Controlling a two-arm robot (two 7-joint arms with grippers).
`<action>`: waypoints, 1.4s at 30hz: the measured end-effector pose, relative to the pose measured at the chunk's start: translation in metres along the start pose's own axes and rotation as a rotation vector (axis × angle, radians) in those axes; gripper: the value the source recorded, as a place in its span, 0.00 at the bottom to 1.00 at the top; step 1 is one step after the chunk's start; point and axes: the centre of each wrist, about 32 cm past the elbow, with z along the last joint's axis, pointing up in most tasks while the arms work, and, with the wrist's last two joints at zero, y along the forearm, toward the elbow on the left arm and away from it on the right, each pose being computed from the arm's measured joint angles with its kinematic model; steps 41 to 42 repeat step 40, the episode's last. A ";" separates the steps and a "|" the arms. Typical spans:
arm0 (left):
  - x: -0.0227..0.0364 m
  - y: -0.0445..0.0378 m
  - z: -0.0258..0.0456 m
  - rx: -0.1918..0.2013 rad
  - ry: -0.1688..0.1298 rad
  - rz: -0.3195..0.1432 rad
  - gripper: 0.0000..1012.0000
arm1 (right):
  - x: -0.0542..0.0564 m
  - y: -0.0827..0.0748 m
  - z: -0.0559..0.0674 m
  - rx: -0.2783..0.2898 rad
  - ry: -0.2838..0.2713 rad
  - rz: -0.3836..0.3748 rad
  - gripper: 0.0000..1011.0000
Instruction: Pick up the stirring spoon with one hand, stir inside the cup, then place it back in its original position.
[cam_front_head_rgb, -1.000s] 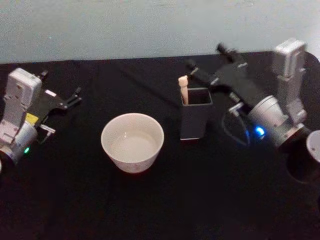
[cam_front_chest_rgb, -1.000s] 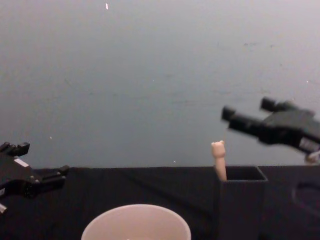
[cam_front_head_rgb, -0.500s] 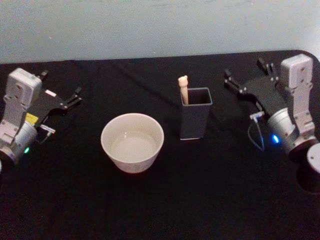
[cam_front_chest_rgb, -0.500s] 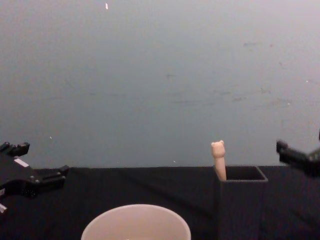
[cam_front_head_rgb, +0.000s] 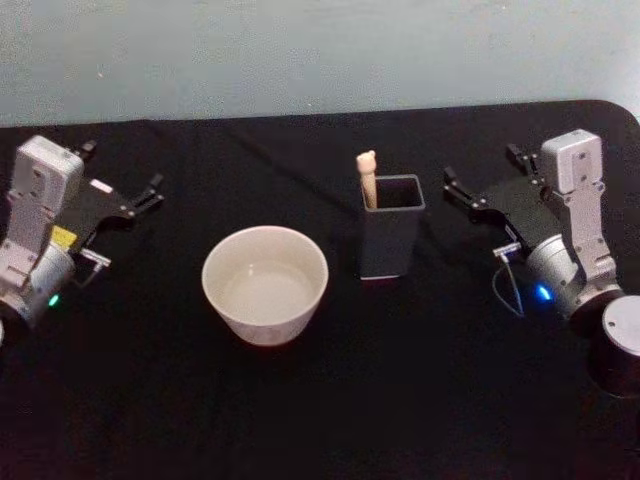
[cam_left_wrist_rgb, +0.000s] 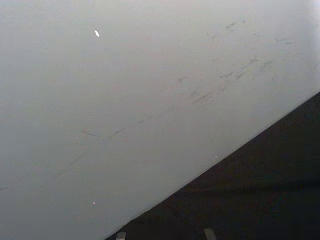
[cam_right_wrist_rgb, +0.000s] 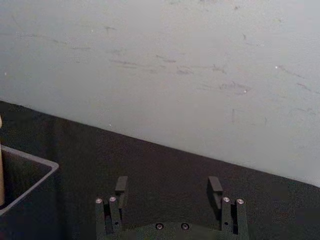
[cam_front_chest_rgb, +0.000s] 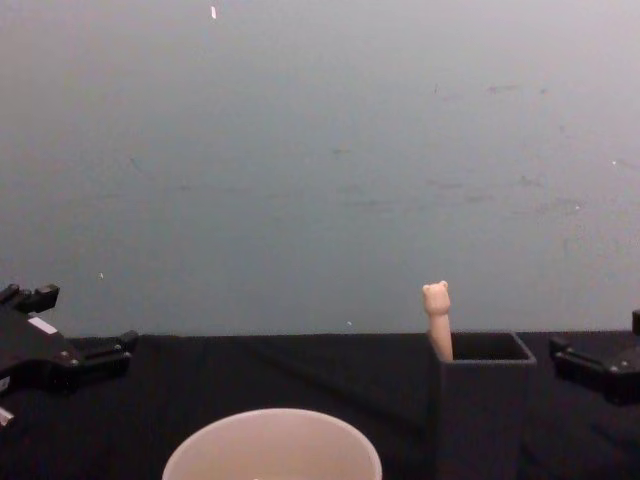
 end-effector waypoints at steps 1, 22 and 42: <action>0.0000 0.0000 0.0000 0.000 0.000 0.000 0.99 | 0.000 0.000 0.000 0.001 0.000 0.000 0.99; 0.0000 0.0000 0.0000 0.000 0.000 0.000 0.99 | 0.000 0.000 0.002 0.013 0.002 0.002 0.99; 0.0000 0.0000 0.0000 0.000 0.000 0.000 0.99 | 0.001 0.000 0.003 0.016 0.003 0.002 0.99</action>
